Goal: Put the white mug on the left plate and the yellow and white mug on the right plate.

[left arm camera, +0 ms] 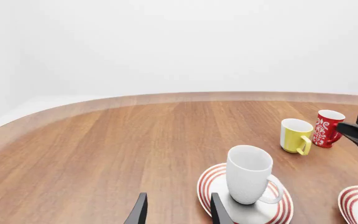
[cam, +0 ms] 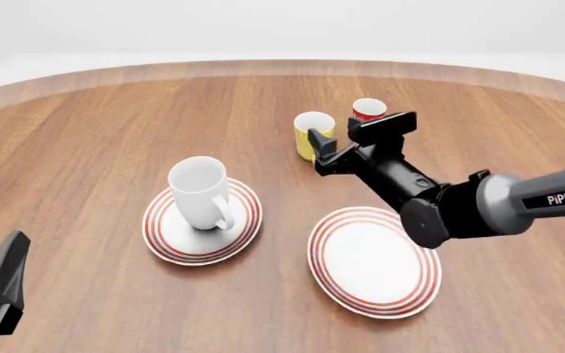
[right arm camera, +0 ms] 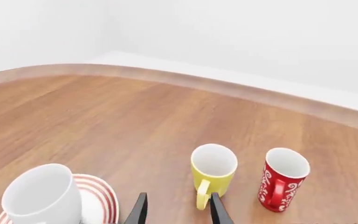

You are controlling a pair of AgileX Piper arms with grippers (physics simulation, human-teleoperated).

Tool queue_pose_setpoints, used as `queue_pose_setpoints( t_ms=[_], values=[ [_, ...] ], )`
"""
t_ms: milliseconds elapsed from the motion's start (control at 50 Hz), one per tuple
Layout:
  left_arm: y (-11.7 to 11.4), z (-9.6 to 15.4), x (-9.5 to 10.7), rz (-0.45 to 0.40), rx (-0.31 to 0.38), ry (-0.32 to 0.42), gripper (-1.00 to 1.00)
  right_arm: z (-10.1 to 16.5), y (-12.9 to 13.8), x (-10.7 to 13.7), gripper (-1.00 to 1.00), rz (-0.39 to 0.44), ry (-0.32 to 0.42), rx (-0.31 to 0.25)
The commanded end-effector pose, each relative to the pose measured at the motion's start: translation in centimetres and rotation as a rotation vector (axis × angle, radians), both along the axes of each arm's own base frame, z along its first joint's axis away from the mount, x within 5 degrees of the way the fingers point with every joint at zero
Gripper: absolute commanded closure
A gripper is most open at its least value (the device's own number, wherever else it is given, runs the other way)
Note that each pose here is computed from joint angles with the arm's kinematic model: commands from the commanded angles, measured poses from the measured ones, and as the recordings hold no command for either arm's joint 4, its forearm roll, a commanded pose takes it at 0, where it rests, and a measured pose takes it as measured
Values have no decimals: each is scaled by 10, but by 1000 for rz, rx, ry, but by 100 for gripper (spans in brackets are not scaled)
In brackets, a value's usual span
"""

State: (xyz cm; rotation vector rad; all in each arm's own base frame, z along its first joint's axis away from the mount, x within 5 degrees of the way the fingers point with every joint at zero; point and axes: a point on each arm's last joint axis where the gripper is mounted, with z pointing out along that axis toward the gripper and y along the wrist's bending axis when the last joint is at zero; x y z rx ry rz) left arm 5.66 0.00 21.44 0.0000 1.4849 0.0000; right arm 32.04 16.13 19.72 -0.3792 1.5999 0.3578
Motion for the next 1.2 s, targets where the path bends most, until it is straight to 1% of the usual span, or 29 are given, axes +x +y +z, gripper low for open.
queue_pose_setpoints(
  t_ms=[20,120,320,480,700,1200],
  values=[
    [0,0,0,0,0,0,-100,-3,-15,15,-100,-53,-10,-20],
    [0,0,0,0,0,0,-100,-6,-20,22,-100,-73,-4,-21],
    [0,0,0,0,0,0,-100,-14,-20,36,-100,-88,15,-30],
    [0,0,0,0,0,0,-100,-19,-16,45,-100,-86,30,-48],
    [0,0,0,0,0,0,-100,-25,-9,56,-100,-78,43,-58],
    [0,0,0,0,0,0,-100,-38,0,75,-100,-77,71,-62]
  ],
)
